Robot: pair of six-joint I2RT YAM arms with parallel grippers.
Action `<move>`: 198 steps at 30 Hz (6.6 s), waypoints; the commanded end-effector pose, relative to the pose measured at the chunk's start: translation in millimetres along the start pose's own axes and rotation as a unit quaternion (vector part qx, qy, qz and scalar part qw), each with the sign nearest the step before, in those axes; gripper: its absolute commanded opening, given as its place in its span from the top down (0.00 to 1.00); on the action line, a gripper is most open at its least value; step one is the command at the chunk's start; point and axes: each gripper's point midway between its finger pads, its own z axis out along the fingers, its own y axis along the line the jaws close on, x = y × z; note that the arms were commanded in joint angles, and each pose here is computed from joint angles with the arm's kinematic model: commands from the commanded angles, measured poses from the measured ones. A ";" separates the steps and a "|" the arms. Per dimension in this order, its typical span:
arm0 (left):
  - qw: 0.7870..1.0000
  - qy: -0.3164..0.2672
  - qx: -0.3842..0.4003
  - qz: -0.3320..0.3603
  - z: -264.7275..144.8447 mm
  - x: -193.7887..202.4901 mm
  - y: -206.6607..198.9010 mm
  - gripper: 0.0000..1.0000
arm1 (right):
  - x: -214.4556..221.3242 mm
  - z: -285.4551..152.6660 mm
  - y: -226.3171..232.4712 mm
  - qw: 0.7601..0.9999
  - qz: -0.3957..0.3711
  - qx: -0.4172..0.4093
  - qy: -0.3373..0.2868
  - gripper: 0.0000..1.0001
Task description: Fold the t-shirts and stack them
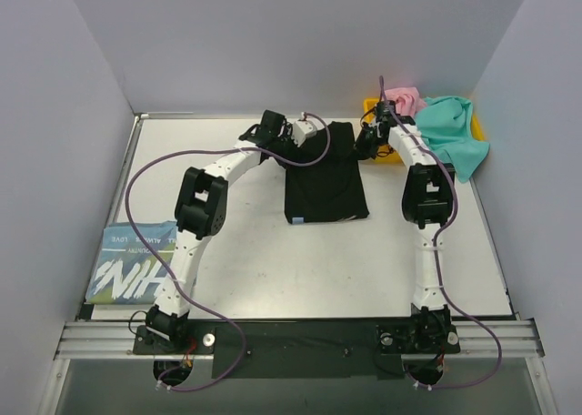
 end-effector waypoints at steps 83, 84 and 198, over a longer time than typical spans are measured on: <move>0.967 0.112 0.229 0.005 -216.9 25.3 -174.4 1.00 | 247.3 -225.7 -22.9 0.990 -0.044 0.033 0.131 1.00; 0.967 0.119 0.223 -0.003 -209.0 30.6 -167.0 1.00 | 239.5 -222.7 -18.0 0.990 -0.049 0.024 0.127 1.00; 0.955 0.182 0.159 -0.173 -181.3 100.1 -110.1 1.00 | 171.3 -102.0 21.4 0.989 -0.115 -0.074 0.061 1.00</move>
